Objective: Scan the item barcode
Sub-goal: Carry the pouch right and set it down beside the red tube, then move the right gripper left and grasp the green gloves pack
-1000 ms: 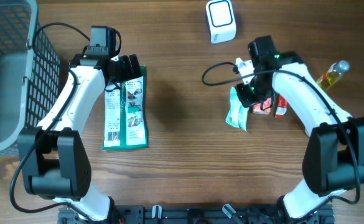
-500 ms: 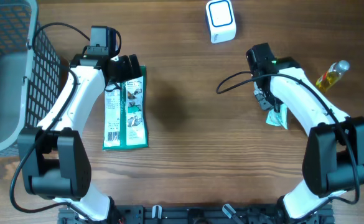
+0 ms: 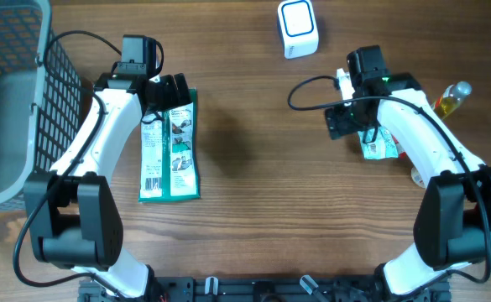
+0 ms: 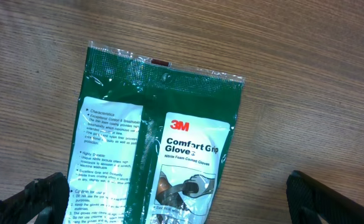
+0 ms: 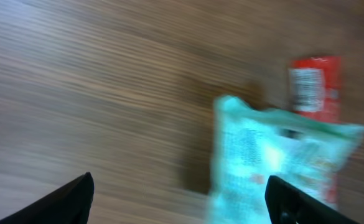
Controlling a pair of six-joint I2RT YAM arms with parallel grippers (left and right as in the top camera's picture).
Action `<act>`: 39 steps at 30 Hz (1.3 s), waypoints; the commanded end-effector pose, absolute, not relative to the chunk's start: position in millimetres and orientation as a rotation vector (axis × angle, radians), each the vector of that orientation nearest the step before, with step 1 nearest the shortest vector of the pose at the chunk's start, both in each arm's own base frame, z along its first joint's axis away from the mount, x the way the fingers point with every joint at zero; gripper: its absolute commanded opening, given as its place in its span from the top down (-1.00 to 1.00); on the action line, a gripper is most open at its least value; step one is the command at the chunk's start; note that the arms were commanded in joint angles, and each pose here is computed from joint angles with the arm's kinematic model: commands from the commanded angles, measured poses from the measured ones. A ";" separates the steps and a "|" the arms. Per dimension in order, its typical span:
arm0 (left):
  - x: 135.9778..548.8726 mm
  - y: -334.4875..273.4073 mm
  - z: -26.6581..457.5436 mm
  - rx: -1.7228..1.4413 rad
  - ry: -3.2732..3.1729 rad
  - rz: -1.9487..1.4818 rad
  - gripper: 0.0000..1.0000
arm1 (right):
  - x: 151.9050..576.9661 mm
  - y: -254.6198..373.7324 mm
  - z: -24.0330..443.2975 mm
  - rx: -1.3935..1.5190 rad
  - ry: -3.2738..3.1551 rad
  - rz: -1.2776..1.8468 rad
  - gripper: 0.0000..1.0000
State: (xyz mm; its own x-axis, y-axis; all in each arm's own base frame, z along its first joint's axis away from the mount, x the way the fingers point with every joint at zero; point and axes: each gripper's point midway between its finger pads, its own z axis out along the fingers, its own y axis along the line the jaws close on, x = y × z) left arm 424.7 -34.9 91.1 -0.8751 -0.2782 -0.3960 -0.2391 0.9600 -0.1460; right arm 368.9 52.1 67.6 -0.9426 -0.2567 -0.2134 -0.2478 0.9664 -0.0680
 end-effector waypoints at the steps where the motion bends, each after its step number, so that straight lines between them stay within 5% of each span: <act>1: 428.6 -33.7 98.2 -0.348 2.670 -0.137 -1.00 | 373.1 86.0 83.0 -0.174 2.870 0.241 -0.72; 9: 428.6 -33.7 98.2 -0.348 2.670 -0.137 -1.00 | 352.5 154.9 89.7 0.094 2.865 0.915 -1.00; 18: 428.6 -33.7 98.2 -0.348 2.670 -0.137 -1.00 | 316.0 233.2 35.9 -0.124 2.805 0.868 -0.83; 26: 411.9 -16.6 88.1 -0.161 2.756 0.044 -1.00 | 320.5 230.5 23.2 -0.037 2.790 0.650 -0.84; 27: 407.8 -2.6 86.1 -0.179 2.767 0.150 -0.74 | 322.4 228.1 22.7 -0.030 2.785 0.627 -0.84; 28: 402.5 11.6 81.2 -0.205 2.788 0.233 -0.03 | 324.5 225.1 21.9 -0.023 2.780 0.599 -0.84; 30: 396.2 19.4 69.5 -0.234 2.836 0.233 0.34 | 325.4 223.8 21.6 -0.019 2.777 0.588 -0.83; 35: 366.8 32.1 11.7 -0.272 3.001 0.275 0.38 | 324.9 223.4 21.3 -0.019 2.780 0.585 -0.84; 39: 356.3 -0.5 -13.6 -0.264 3.097 0.000 0.33 | 324.8 223.4 21.2 -0.019 2.781 0.585 -0.84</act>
State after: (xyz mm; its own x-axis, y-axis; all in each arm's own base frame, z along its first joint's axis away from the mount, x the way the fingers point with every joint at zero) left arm 367.6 21.6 4.0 -0.9785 -0.1751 -0.1093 -0.1881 0.9746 0.1220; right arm 323.8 225.2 17.2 -0.9599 0.0358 -0.2781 -0.0819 0.9127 0.4004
